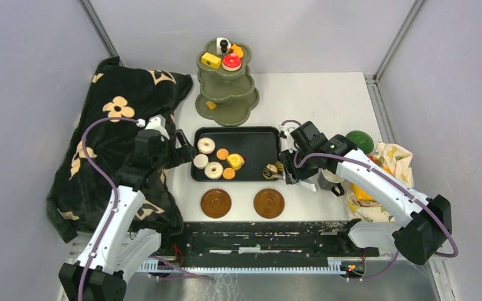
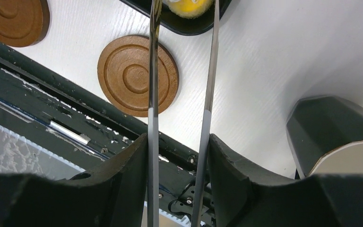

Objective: Serve the afternoon tea

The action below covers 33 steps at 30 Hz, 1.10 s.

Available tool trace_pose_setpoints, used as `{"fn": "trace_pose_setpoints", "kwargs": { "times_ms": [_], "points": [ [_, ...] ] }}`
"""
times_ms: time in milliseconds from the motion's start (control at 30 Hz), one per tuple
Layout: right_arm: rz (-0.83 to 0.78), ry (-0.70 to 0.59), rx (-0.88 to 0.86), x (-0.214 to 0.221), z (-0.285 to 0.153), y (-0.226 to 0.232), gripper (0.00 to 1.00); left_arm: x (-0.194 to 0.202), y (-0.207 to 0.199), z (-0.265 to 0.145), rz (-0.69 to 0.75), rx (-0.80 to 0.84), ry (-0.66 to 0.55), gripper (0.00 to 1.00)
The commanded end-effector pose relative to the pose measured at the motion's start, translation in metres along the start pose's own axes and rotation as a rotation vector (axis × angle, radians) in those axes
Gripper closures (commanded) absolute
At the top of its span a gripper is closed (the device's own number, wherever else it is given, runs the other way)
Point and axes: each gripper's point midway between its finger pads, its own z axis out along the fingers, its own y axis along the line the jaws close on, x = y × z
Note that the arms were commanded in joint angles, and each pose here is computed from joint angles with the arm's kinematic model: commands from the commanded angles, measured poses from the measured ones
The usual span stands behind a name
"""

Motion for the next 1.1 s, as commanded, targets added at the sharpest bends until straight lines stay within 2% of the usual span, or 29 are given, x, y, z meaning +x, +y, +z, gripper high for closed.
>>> {"fn": "trace_pose_setpoints", "kwargs": {
  "times_ms": [0,300,400,533,733,900,1067],
  "points": [
    [-0.039,-0.065,-0.041,-0.019,-0.012,0.012,0.48,-0.012,-0.004,0.002,0.005,0.012,-0.05,0.01],
    [-0.027,-0.055,-0.017,-0.017,-0.004,0.008,0.5,-0.012,-0.003,0.002,-0.002,0.004,-0.053,0.0],
    [-0.025,-0.07,-0.012,-0.021,-0.003,0.007,0.58,-0.012,-0.003,0.002,-0.002,0.005,-0.051,0.01],
    [-0.017,-0.108,0.006,-0.03,-0.007,0.006,0.76,-0.012,-0.005,0.002,0.005,0.018,-0.047,0.01],
    [0.014,-0.248,0.025,-0.061,-0.027,0.006,0.83,-0.013,-0.007,-0.002,0.01,0.03,-0.06,0.01],
    [0.044,-0.384,-0.033,-0.101,-0.044,0.022,0.89,-0.011,-0.002,0.001,0.013,0.005,-0.051,0.01],
    [0.1,-0.554,-0.092,-0.15,-0.061,0.037,0.9,-0.012,0.003,0.0,0.018,-0.022,-0.062,0.01]
  ]
}}
